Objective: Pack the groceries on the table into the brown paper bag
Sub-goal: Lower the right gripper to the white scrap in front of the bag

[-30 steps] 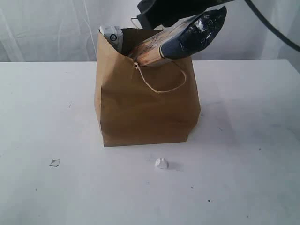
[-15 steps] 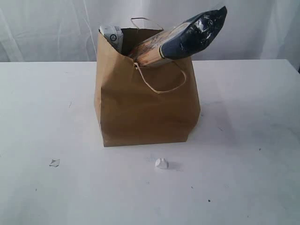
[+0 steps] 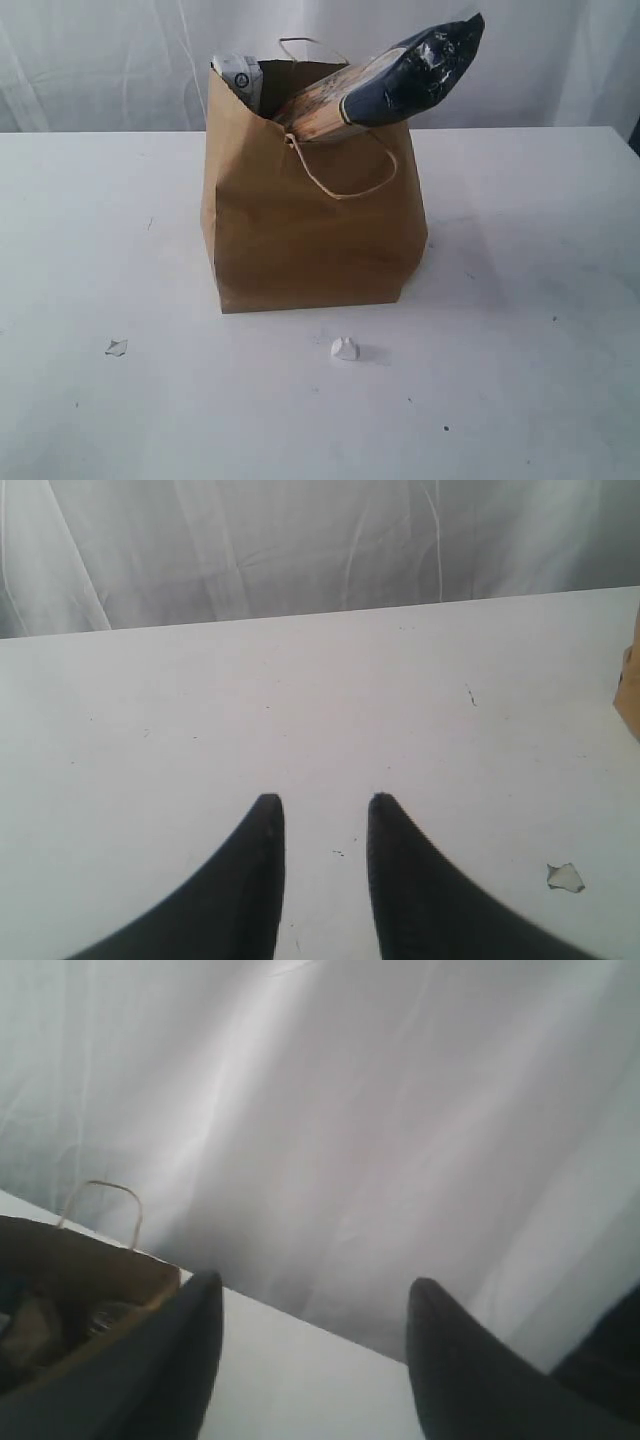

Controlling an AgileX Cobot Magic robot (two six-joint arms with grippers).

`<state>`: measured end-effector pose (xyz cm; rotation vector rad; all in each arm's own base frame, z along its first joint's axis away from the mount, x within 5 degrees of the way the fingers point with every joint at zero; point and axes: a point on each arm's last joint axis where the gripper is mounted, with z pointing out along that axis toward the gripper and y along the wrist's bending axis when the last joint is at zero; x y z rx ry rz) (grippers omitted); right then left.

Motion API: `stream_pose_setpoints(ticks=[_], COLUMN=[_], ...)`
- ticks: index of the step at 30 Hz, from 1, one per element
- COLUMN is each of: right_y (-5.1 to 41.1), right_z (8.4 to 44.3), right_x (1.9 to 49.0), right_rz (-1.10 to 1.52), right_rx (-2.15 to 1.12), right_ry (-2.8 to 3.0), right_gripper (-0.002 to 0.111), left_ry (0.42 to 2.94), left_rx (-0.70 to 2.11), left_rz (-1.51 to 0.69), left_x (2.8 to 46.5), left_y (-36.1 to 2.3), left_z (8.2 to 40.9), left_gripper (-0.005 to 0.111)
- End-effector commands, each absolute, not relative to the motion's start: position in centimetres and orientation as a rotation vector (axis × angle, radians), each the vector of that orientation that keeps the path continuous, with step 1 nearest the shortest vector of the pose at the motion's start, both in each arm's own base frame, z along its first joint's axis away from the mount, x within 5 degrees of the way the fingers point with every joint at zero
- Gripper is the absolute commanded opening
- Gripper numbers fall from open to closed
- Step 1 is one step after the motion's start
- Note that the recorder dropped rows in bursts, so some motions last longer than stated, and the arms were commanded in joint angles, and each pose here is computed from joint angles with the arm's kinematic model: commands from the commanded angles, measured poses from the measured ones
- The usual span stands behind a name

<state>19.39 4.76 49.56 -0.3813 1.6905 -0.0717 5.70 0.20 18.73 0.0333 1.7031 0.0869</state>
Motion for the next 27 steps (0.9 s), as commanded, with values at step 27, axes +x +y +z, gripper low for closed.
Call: stream_pose_setpoints(ticks=[27], right_y=[4.5], right_z=[30.1], right_x=[14.1], right_rz=[0.272], right_rx=[-0.526], right_ry=[2.399], right_gripper=[0.052], left_ry=[1.701], left_rx=[0.021], left_rz=[0.08], left_x=[5.7], left_y=[0.2], left_z=[18.7], left_gripper=[0.035])
